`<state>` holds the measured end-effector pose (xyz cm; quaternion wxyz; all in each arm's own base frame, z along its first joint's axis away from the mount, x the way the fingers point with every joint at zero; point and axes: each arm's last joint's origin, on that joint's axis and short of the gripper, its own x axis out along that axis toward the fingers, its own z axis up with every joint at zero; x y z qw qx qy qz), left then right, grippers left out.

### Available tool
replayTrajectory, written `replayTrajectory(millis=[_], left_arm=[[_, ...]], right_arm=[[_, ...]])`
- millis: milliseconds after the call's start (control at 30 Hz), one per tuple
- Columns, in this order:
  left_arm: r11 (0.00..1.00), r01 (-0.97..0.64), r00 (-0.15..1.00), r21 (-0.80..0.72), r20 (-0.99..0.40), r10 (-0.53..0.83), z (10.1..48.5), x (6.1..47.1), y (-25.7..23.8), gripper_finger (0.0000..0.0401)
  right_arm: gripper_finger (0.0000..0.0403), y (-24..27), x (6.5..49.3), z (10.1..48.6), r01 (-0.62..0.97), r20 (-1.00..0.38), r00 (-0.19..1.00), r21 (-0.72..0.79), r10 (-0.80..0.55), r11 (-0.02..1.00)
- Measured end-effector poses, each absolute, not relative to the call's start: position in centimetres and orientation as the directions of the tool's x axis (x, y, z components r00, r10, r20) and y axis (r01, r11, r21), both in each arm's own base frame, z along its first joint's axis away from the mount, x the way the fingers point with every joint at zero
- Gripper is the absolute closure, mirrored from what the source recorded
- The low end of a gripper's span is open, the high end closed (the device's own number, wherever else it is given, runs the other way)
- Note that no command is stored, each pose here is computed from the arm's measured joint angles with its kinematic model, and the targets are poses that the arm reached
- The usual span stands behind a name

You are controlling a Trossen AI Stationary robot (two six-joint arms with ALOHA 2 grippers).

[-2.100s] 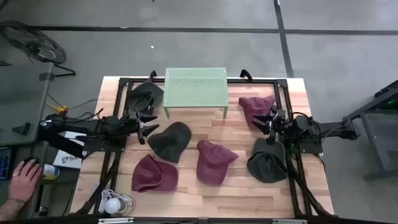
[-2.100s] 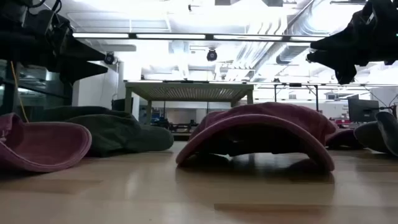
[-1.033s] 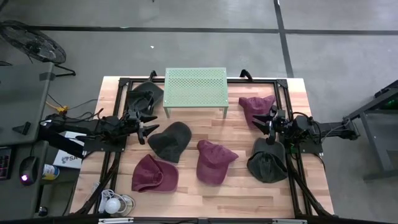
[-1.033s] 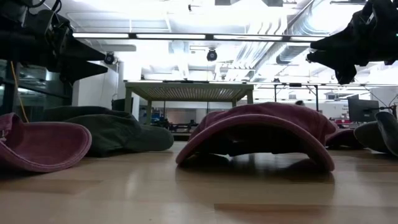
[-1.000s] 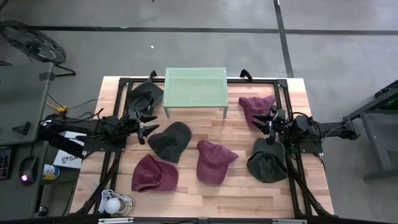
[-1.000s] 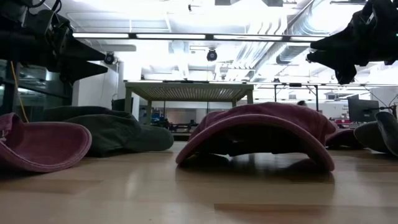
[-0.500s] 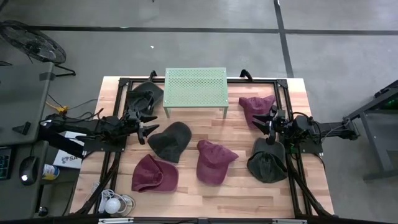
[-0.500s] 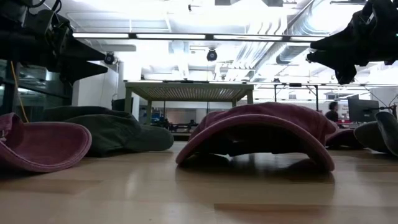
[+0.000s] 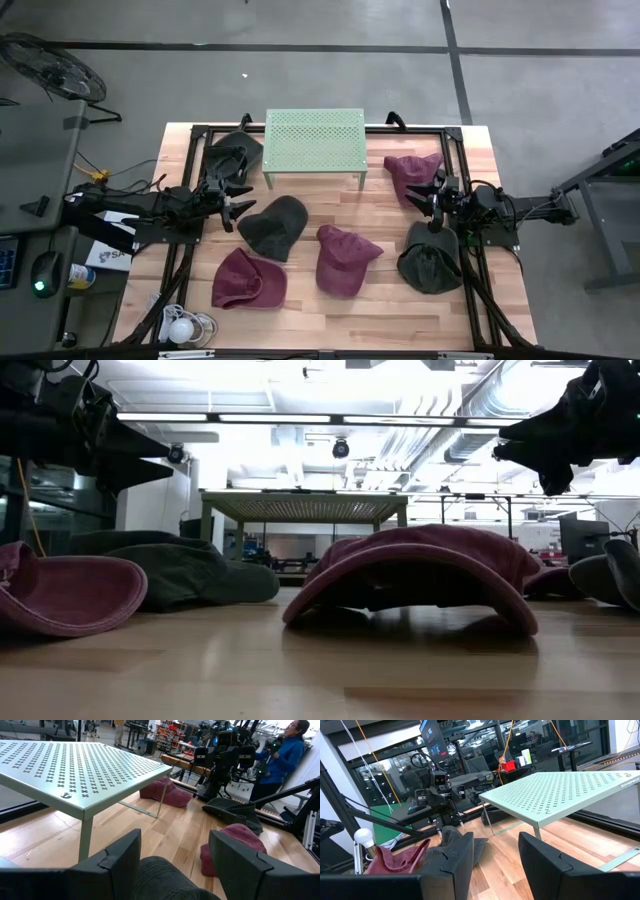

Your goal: Pick & Place hat

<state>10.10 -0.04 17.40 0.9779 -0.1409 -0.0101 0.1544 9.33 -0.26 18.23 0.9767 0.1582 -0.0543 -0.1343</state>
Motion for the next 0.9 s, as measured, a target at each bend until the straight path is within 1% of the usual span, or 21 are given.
replayTrajectory(millis=[767,900], left_arm=[[0.913,-0.299,0.952,-0.279,-0.024,0.305,17.40,10.10,-0.04,0.0171],[0.912,-0.299,0.952,-0.279,-0.024,0.305,17.40,10.10,-0.04,0.0171]], right_arm=[[0.0254,-0.26,9.33,18.23,0.246,0.063,0.958,0.324,-0.280,0.914],[0.0254,-0.41,9.28,18.23,0.294,0.063,0.941,0.332,-0.332,0.896]])
